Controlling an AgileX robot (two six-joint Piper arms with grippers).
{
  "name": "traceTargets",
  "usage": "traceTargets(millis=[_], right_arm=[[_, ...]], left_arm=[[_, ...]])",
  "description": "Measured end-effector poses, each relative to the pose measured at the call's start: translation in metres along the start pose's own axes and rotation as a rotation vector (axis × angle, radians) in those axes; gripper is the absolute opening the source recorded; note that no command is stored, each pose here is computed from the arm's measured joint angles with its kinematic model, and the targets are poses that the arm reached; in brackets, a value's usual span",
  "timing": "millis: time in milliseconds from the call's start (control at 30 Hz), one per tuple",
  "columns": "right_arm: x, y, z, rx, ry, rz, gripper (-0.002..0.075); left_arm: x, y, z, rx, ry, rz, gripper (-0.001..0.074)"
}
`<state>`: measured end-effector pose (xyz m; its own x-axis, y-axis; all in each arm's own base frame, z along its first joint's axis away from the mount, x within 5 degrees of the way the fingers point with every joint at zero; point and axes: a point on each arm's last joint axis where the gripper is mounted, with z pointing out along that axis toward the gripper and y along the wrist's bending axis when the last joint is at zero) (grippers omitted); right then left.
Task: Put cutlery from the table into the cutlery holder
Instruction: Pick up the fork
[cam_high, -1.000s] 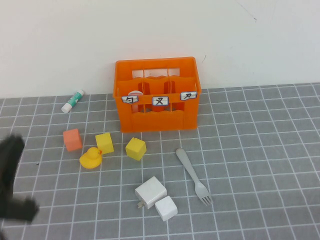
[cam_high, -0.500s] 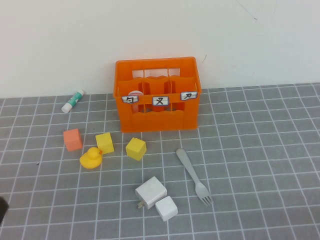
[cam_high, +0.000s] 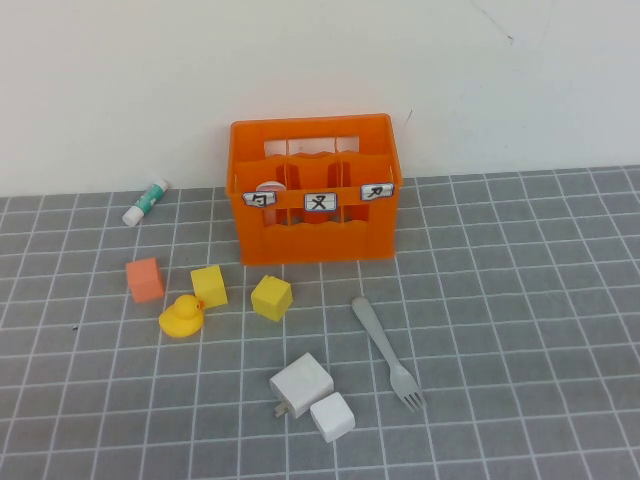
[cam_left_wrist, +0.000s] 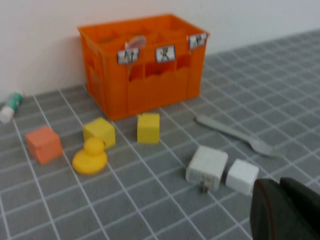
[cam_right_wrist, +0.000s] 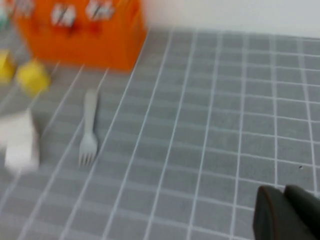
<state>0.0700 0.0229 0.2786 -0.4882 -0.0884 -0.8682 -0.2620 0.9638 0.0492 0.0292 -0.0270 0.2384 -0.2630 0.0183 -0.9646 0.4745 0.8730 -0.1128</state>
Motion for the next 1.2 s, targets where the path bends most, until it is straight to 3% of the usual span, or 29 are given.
traceTargets(millis=[267, 533, 733, 833, 1033, 1200], right_arm=[[-0.095, -0.002, 0.01, -0.209, 0.337, -0.259, 0.0029], [-0.137, 0.007, 0.075, -0.441, 0.534, -0.344, 0.0009], [-0.139, 0.043, 0.126, -0.348, 0.744, -0.492, 0.0002], [-0.141, 0.063, 0.151, -0.284, 0.749, -0.508, 0.0], [-0.143, 0.094, 0.191, -0.299, 0.618, -0.509, 0.0], [-0.121, 0.106, 0.217, -0.325, 0.727, -0.57, 0.0]], left_arm=[[0.002, 0.0, 0.0, 0.003, 0.018, -0.001, 0.0], [0.002, 0.0, 0.0, 0.003, 0.018, -0.002, 0.0], [0.002, 0.0, 0.0, 0.003, 0.018, -0.002, 0.0], [0.002, 0.0, 0.0, 0.003, 0.018, -0.002, 0.0], [0.002, 0.0, 0.0, 0.003, 0.018, -0.002, 0.0], [0.002, 0.0, 0.0, 0.003, 0.018, -0.002, -0.0001]])
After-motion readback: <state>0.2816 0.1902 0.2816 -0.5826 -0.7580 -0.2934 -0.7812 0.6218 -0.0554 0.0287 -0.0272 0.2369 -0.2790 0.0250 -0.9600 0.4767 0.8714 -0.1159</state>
